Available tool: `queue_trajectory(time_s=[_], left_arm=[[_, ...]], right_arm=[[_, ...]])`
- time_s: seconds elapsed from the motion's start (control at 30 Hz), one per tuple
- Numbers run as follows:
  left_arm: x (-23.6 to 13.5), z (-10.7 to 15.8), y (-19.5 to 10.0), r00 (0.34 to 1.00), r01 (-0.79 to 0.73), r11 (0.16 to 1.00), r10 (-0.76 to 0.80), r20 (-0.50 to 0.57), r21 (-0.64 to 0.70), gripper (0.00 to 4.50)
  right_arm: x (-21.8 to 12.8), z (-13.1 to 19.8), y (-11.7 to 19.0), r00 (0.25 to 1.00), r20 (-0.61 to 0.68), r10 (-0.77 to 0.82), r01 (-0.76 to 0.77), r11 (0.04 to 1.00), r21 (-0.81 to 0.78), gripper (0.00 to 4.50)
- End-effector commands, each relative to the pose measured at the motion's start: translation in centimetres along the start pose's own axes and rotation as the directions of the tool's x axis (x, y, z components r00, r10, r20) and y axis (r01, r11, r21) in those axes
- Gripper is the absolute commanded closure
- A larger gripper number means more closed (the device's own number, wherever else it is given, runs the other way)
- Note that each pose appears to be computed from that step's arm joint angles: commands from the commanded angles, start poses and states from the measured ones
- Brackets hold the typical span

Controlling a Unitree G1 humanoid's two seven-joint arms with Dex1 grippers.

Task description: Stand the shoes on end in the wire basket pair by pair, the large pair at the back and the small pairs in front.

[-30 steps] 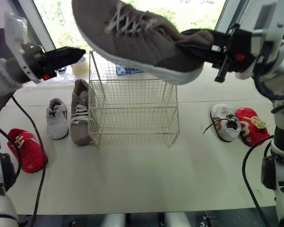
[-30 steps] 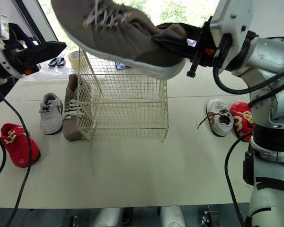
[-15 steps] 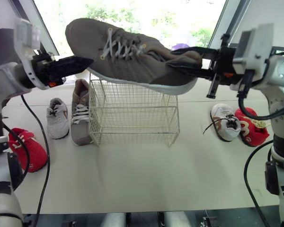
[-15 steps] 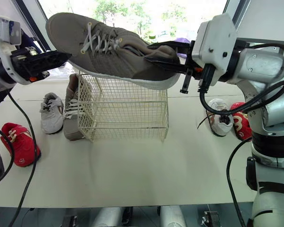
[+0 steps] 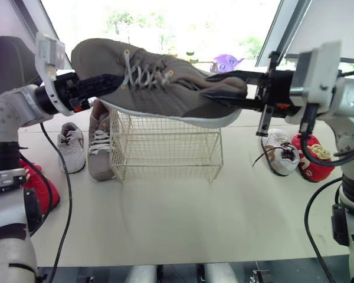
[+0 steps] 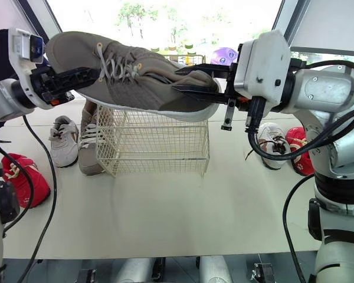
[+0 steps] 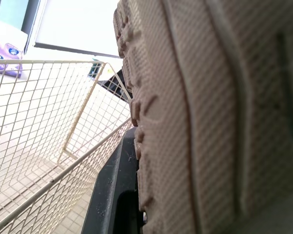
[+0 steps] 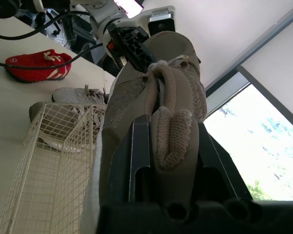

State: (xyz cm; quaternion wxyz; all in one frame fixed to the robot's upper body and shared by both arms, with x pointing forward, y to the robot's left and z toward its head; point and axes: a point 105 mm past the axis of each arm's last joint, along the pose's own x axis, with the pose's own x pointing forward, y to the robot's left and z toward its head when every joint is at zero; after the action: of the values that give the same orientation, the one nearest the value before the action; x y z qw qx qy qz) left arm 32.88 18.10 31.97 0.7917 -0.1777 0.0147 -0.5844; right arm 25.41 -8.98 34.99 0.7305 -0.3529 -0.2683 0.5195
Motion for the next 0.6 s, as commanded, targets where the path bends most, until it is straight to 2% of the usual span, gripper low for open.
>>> queue_trajectory(time_s=[0.03,0.1,0.13,0.17,0.23,0.27,0.3,0.37,0.4,0.5,0.6], left_arm=[[0.6,2.5,-2.4,0.993,0.083,0.995,-0.088,0.084,0.063,3.77],[0.1,2.5,-2.7,0.985,0.068,0.997,-0.074,0.154,0.046,3.77],[-0.1,2.4,-2.7,0.983,0.056,0.998,-0.062,0.176,0.039,3.77],[-0.1,2.3,-2.7,0.975,0.051,0.998,-0.055,0.216,0.027,3.77],[0.2,2.1,-3.1,0.954,0.043,0.999,-0.047,0.296,0.022,3.77],[0.3,2.1,-3.3,0.941,0.034,0.999,-0.039,0.337,0.020,3.77],[0.6,2.1,-3.4,0.923,0.020,1.000,-0.025,0.383,0.016,3.77],[1.0,2.3,-3.6,0.873,0.008,1.000,-0.004,0.488,-0.007,3.77],[1.3,2.2,-3.8,0.846,0.010,1.000,0.006,0.533,-0.027,3.77],[2.0,1.8,-4.2,0.809,0.017,0.998,0.025,0.587,-0.066,3.77],[3.4,0.3,-4.7,0.795,0.032,0.993,0.046,0.605,-0.117,3.77]], right_arm=[[-1.8,0.7,-2.2,0.978,0.063,-0.201,0.192,0.973,0.130,3.64],[-5.2,-1.5,-3.8,0.900,0.063,-0.431,0.368,0.830,0.420,2.81],[-6.5,-2.3,-4.0,0.863,0.044,-0.503,0.418,0.760,0.497,2.44],[-8.1,-2.6,-4.6,0.781,0.060,-0.621,0.470,0.650,0.597,1.88],[-10.3,-2.6,-4.6,0.620,0.107,-0.777,0.422,0.445,0.790,0.93],[-11.0,-2.9,-4.3,0.559,0.098,-0.824,0.378,0.358,0.854,0.38],[-11.2,-3.3,-3.6,0.524,0.080,-0.848,0.336,0.292,0.895,0.01],[-10.9,-4.1,-2.2,0.475,0.048,-0.879,0.234,0.179,0.956,0.01],[-10.1,-4.7,-1.4,0.485,0.024,-0.874,0.217,0.147,0.965,0.01],[-8.1,-5.2,-0.1,0.522,-0.005,-0.853,0.190,0.111,0.976,0.01],[-3.4,-5.3,1.3,0.617,0.019,-0.787,0.136,0.130,0.982,0.01]])
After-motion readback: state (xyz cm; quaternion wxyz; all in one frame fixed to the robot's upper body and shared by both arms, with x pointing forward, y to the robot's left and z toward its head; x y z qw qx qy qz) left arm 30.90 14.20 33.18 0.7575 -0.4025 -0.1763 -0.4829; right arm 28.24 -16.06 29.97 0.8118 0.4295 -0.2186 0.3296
